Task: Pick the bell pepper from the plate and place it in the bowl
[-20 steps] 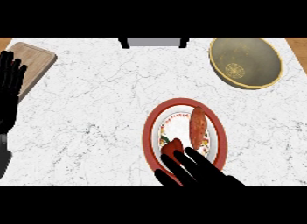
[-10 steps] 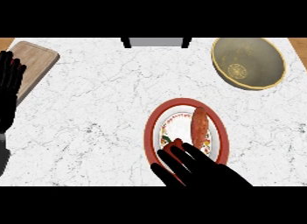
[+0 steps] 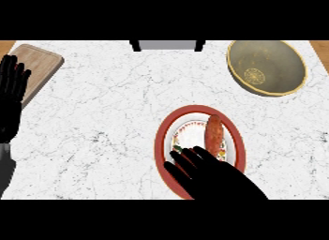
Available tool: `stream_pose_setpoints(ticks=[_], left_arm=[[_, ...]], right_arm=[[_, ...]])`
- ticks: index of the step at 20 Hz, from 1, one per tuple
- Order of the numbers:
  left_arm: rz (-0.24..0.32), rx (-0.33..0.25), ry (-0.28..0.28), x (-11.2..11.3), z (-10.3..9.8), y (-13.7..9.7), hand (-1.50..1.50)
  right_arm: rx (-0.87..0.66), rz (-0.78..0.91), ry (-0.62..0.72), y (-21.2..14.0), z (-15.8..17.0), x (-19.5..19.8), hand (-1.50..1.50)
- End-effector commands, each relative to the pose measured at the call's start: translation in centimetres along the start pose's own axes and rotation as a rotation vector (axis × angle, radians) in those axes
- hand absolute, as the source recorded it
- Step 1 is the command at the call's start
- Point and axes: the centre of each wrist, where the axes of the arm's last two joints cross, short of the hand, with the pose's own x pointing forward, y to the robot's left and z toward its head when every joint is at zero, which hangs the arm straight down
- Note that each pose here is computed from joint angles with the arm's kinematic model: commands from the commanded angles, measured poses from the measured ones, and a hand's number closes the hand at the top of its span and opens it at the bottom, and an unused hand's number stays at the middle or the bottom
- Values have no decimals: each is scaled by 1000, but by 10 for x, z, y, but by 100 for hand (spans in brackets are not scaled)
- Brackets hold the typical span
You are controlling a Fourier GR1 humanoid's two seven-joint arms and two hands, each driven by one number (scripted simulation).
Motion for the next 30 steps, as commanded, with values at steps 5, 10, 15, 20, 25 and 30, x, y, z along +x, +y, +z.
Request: stream_pose_setpoints(ticks=[5, 10, 15, 20, 25, 30], left_arm=[[1, -6, 0, 2, 7, -3, 0], [-3, 8, -12, 2, -9, -3, 0], [6, -18, 1, 8, 7, -5, 0], [-2, -1, 3, 5, -2, -3, 0], [-10, 7, 13, 5, -4, 6, 0], [-16, 5, 12, 10, -2, 7, 0]], right_arm=[[8, -3, 48, 18, -24, -30, -150], [2, -7, 29, 36, -44, -42, -150], [-10, -11, -27, 57, -48, -39, -150], [-6, -4, -33, 34, -53, -52, -150], [19, 18, -13, 54, -86, -37, -150], [33, 27, 5, 71, -88, -50, -150]])
